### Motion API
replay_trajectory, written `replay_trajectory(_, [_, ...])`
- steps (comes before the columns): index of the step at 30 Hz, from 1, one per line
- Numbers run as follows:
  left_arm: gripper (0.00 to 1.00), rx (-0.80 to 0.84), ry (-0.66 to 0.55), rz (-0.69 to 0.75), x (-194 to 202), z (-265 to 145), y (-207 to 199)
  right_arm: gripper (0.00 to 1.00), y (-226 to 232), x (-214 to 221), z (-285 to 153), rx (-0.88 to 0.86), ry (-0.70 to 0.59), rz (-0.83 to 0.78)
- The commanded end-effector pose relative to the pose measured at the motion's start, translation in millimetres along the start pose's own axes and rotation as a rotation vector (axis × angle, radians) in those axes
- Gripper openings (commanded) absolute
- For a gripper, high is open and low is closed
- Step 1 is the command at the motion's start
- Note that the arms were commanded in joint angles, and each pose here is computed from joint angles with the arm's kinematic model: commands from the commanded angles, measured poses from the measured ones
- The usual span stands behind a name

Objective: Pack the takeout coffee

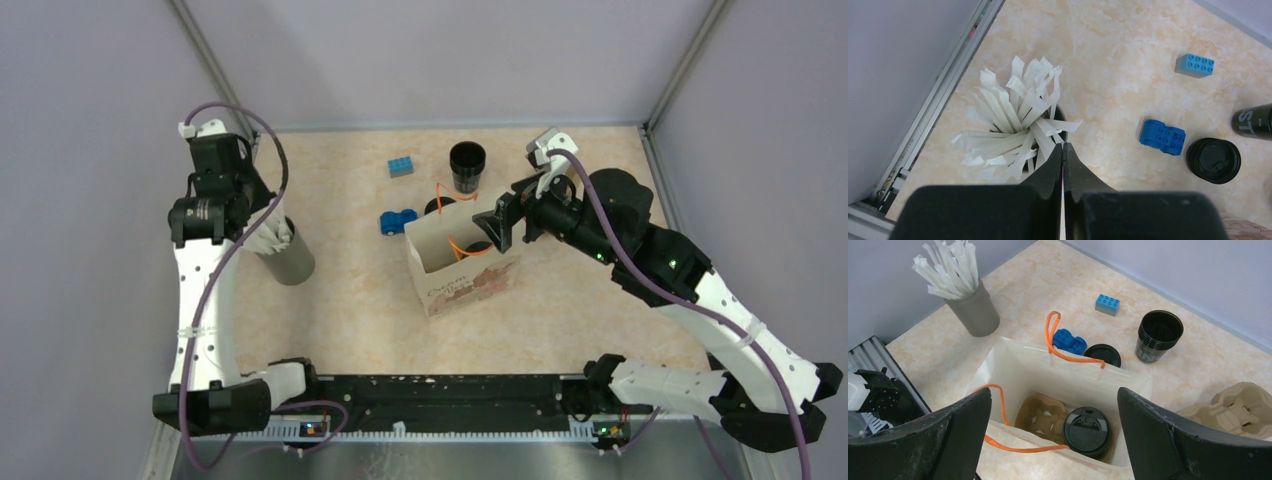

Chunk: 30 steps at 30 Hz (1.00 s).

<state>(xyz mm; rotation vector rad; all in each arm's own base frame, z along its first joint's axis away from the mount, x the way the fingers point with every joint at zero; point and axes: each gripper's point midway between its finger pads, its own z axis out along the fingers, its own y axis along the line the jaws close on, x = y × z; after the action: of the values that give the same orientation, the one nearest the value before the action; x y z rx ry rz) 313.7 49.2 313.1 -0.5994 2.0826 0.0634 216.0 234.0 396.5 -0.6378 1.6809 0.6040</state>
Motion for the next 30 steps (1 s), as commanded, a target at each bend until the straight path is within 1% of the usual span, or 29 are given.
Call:
replay_trajectory(1, [0.0, 0.018, -0.06, -0.014, -21.5, -38.8, 2.0, 0.93, -2.4, -19.3, -7.4, 0.003, -0.062, -0.013])
replay_trajectory(5, [0.0, 0.098, -0.112, 0.006, -42.1, -68.7, -9.2, 0.93, -10.5, -26.2, -12.4, 0.044, -0.135, -0.008])
replay_trajectory(9, [0.0, 0.189, -0.2, 0.013, -71.4, -106.5, -22.6, 0.93, -21.4, -41.0, -21.4, 0.104, -0.236, 0.012])
replay_trajectory(13, [0.0, 0.363, -0.282, 0.046, -88.9, -143.4, -47.9, 0.93, -31.0, -50.0, -25.6, 0.157, -0.265, 0.006])
replay_trajectory(16, [0.0, 0.494, -0.318, 0.051, -93.2, -168.7, -65.9, 0.93, -40.7, -49.2, -24.5, 0.212, -0.263, -0.007])
replay_trajectory(18, [0.0, 0.609, -0.323, 0.072, -91.7, -185.8, -81.9, 0.93, -44.7, -51.8, -23.7, 0.236, -0.263, -0.012])
replay_trajectory(20, [0.0, 0.749, -0.291, 0.106, -84.5, -203.2, -101.1, 0.93, -47.7, -55.2, -22.8, 0.256, -0.266, -0.009])
replay_trajectory(22, [0.0, 0.898, -0.235, 0.135, -74.4, -225.5, -118.5, 0.93, -49.0, -58.6, -20.9, 0.265, -0.273, -0.006])
replay_trajectory(23, [0.0, 0.959, -0.198, 0.14, -68.6, -233.7, -124.9, 0.93, -50.2, -59.5, -20.4, 0.27, -0.271, -0.031])
replay_trajectory(26, [0.0, 1.113, -0.096, 0.142, -54.1, -253.5, -139.1, 0.93, -50.2, -60.6, -18.1, 0.272, -0.274, -0.029])
replay_trajectory(30, [0.0, 1.275, -0.03, 0.136, -46.8, -266.7, -152.6, 0.94, -48.9, -59.7, -14.9, 0.266, -0.274, -0.019])
